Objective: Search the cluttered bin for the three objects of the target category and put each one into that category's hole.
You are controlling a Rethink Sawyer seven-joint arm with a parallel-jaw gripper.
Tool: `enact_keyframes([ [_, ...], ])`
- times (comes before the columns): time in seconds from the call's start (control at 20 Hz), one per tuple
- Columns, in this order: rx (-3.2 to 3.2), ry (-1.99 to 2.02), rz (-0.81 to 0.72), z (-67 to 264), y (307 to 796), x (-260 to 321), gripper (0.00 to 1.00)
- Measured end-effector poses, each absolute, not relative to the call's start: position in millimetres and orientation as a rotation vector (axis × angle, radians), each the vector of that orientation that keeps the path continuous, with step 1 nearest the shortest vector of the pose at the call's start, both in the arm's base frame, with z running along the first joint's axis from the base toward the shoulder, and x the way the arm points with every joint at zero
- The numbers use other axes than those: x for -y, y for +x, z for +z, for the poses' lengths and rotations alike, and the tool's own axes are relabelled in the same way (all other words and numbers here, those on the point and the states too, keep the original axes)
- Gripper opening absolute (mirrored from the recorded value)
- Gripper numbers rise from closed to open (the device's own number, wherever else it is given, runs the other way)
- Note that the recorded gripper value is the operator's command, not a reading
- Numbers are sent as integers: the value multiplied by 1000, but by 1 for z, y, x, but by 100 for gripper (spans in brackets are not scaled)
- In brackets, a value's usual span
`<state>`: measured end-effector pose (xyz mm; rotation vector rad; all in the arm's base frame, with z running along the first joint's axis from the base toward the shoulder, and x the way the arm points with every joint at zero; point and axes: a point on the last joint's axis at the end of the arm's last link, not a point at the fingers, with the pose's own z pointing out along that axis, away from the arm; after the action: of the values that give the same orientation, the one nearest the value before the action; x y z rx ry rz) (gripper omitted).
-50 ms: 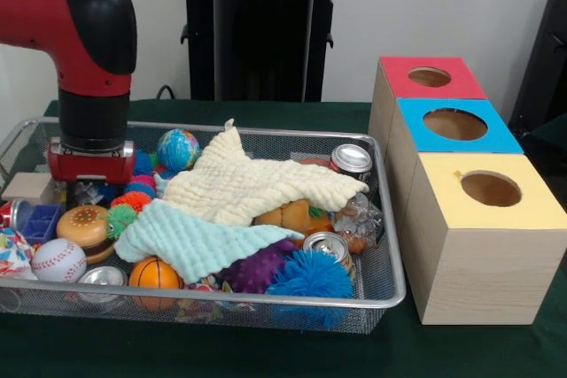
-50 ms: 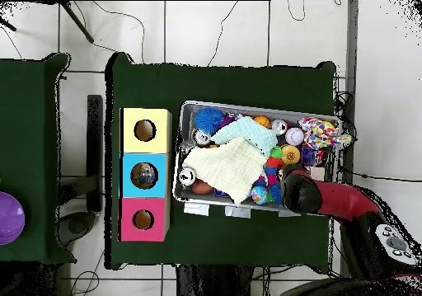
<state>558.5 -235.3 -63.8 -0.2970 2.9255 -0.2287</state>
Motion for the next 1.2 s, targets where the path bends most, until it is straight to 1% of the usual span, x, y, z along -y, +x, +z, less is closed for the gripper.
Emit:
enact_keyframes([
  [0.45,-2949,-237,-222,-63,565,208,100],
  [1.2,-2980,-101,-161,-56,556,202,100],
])
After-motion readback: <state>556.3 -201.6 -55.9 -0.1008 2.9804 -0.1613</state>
